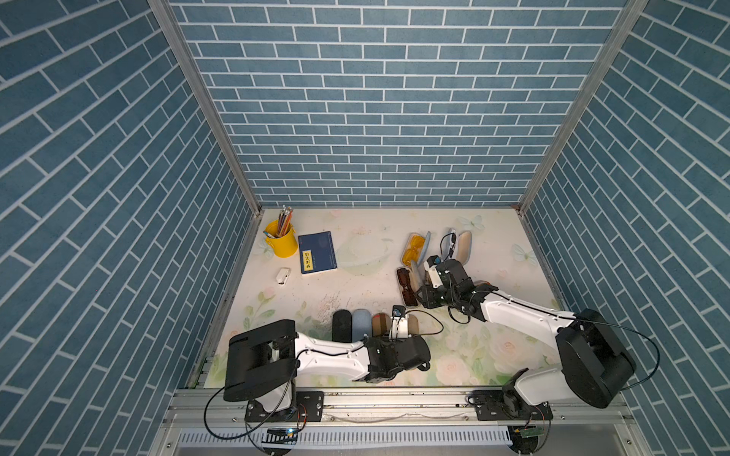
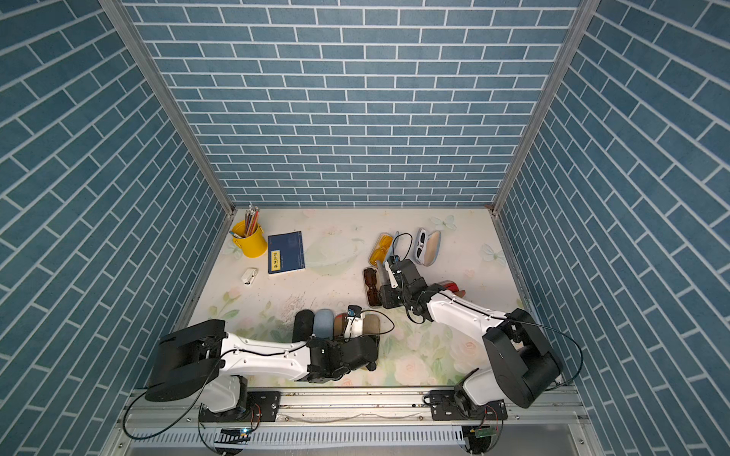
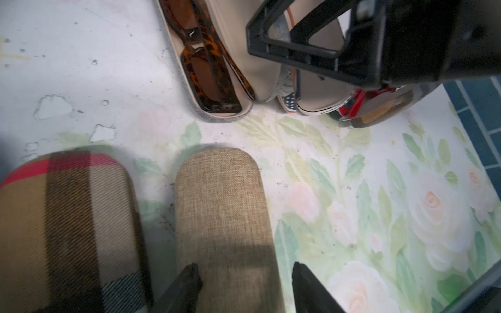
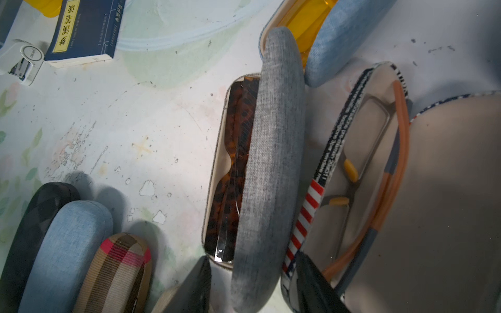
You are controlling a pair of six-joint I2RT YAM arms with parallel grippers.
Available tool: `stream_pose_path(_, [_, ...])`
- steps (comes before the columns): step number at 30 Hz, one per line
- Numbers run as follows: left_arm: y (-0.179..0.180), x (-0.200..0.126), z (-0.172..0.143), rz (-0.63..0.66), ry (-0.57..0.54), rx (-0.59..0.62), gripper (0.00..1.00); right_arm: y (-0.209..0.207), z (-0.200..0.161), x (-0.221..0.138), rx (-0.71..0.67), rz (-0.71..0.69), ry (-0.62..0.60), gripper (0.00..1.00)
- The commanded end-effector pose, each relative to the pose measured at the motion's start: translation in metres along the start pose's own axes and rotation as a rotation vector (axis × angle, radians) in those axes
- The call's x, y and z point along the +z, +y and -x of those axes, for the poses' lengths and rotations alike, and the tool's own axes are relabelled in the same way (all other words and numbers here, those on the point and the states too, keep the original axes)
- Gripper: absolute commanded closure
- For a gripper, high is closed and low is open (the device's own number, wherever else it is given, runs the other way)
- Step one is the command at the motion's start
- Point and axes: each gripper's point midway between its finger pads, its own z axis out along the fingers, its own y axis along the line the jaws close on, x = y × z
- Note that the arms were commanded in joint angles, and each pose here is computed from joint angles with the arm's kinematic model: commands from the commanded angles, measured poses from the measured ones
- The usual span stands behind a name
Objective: Close the glasses case
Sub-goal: Adjust the glasses case at the center of the board.
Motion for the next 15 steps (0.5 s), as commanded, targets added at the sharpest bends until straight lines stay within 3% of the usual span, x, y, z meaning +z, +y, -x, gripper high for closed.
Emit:
stream_pose_path(1, [0.034, 0.0, -0.011, 0.109, 0.035, 0.043, 0.39, -0.002, 0.01, 0.001, -0.034, -0.028, -0.014, 0.52])
stream_pose_path(15, [0.011, -0.023, 0.012, -0.016, -0.003, -0.012, 0.38, -0.005, 0.015, 0.005, -0.063, -0.078, -0.016, 0.68])
